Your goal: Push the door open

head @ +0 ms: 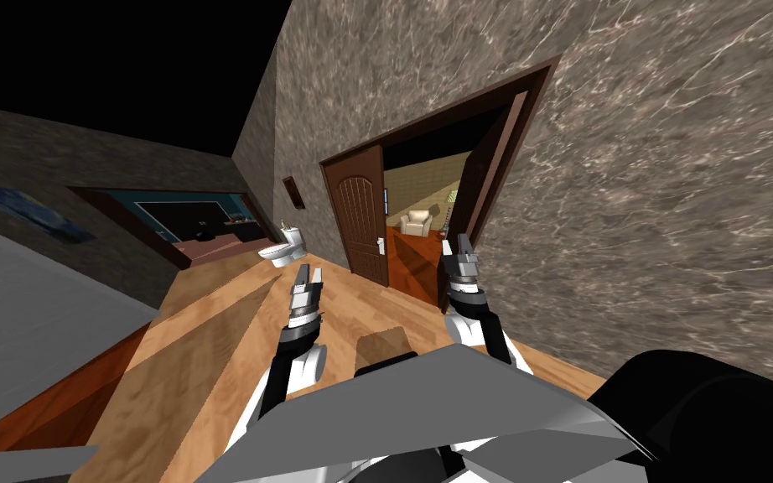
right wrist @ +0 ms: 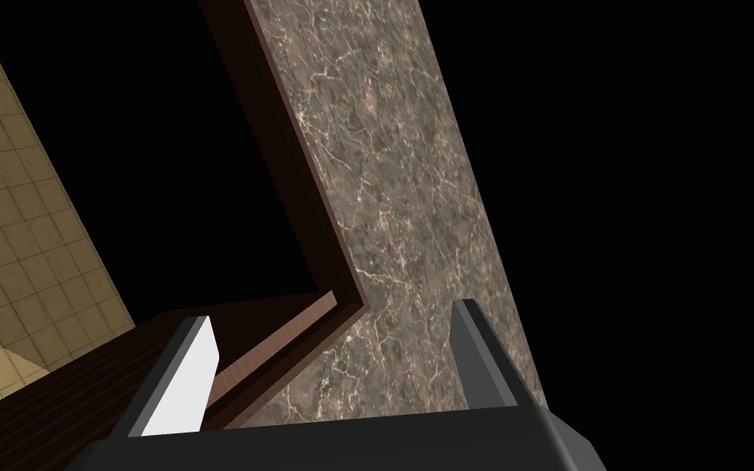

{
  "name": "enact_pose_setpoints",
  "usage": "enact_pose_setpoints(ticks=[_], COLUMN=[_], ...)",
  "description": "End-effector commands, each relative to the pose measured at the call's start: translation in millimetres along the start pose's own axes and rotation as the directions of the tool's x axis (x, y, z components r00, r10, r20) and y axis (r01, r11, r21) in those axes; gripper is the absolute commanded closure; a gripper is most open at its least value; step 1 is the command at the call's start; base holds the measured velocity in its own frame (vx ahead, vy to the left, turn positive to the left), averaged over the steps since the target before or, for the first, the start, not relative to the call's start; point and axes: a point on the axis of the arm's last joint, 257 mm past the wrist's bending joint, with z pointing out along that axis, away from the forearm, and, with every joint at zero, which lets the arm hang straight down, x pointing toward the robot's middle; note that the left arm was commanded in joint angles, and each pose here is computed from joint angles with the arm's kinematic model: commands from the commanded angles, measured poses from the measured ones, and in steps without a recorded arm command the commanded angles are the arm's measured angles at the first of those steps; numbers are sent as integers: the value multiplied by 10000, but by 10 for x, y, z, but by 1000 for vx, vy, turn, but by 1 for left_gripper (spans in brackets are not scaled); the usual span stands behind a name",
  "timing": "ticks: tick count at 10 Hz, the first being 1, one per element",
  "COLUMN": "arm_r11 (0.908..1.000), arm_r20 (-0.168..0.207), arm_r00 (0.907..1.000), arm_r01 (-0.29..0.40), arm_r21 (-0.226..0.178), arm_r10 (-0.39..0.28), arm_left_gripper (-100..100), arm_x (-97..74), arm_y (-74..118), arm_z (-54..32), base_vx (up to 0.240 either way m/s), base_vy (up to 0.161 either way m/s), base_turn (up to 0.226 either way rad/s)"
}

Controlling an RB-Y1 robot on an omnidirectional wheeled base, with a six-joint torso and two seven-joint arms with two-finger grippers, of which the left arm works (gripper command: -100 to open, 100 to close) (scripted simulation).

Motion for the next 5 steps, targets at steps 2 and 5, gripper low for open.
enact_pose_setpoints(ticks=[2,5], arm_r11=[9994,9969], arm_r20=[-195,-418], arm_r00=[9997,9984], arm_r01=[165,357], arm_r21=[-304,-696], arm_r10=[-171,-386], arm_left_gripper=[-100,-100], arm_x=[89,204], arm_y=[212,471], arm_z=[20,27], base_vx=[88,89], base_vy=[34,31], base_turn=[-59,-66])
